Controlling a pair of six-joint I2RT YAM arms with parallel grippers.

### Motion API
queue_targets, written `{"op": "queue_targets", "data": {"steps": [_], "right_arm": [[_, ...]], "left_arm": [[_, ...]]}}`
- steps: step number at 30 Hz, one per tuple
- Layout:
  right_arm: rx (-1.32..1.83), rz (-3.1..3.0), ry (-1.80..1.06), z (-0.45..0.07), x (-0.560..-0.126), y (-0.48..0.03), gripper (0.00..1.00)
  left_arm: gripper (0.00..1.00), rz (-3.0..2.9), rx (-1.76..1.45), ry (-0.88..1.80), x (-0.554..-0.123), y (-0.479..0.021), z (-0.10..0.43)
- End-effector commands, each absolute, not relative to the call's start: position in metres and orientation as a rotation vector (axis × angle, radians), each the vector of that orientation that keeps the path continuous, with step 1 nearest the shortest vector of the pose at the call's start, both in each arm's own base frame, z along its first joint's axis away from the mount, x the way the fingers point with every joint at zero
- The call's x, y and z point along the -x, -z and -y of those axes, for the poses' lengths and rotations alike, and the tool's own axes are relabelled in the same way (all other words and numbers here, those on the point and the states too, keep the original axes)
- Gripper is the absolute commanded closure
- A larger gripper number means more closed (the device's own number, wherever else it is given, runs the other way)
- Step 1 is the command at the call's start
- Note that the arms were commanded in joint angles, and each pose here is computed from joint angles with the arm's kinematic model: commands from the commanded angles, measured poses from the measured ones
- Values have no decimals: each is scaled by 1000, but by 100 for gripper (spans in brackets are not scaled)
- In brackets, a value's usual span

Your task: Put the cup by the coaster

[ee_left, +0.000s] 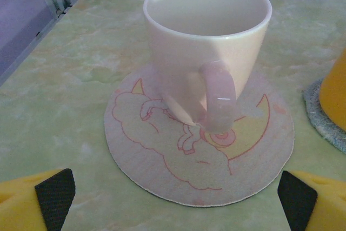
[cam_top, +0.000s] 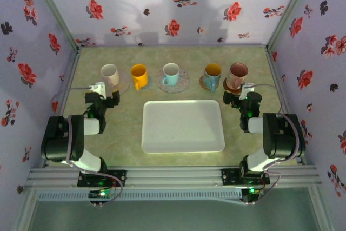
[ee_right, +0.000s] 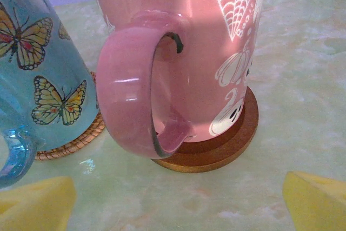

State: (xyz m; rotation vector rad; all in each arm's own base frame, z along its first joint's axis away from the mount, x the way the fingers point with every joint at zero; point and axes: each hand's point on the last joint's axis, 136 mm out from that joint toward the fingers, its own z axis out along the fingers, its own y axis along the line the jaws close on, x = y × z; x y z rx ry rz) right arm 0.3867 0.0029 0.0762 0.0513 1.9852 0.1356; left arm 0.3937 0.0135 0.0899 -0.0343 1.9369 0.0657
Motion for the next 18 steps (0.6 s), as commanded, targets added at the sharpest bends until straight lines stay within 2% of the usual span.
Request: {"op": "queue_targets", "data": {"steps": [1, 18], "right_arm": [[-48, -1948, -147, -3, -395, -87, 1], [-93, -1954, -112, 4, -396, -86, 0]], "left_arm": [[0, -1925, 43, -78, -398, -94, -17], [0, -1928, 41, -78, -399, -94, -17]]}}
